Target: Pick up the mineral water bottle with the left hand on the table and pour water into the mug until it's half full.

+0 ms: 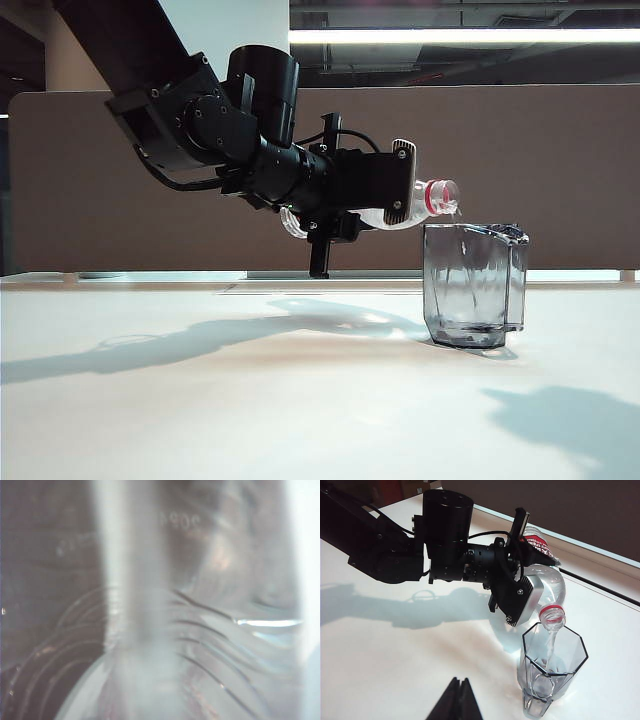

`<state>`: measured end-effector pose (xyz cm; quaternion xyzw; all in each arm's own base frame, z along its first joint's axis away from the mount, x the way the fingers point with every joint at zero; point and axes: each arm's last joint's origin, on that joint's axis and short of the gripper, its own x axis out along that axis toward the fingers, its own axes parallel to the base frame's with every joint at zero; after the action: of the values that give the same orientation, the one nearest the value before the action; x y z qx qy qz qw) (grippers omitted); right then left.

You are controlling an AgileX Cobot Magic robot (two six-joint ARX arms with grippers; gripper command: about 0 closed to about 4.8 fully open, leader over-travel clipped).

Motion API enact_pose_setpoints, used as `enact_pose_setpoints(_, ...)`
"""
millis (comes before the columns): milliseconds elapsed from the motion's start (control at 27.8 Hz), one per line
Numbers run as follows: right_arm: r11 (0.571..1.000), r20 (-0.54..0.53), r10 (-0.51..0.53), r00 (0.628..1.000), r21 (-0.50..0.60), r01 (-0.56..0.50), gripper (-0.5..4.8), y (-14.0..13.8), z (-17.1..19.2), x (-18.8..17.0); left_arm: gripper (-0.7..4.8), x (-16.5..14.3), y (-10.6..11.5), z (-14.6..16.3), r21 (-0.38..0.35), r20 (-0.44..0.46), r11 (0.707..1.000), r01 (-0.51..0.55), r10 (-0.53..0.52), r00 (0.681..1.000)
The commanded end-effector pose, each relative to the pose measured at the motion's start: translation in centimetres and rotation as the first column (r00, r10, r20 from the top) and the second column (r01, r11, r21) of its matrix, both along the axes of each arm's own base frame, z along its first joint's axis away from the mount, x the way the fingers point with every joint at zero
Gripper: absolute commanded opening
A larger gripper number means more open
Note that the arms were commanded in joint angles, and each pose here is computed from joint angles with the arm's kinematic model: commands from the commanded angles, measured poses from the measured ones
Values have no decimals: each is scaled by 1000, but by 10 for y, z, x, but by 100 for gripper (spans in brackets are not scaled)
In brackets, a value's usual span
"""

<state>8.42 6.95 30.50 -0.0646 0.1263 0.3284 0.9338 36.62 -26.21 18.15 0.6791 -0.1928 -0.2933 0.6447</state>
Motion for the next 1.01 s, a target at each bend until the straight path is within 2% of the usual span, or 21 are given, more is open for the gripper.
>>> enact_pose_setpoints(36, 1000, 19, 3, 1000, 14, -3, -6, 0, 4, 0, 120, 0, -2, 14, -35, 80, 999, 10, -7, 997)
enact_pose_setpoints(1006, 1000, 19, 3, 1000, 14, -3, -6, 0, 4, 0, 120, 0, -1, 13, -9, 101, 1000, 13, -12, 995)
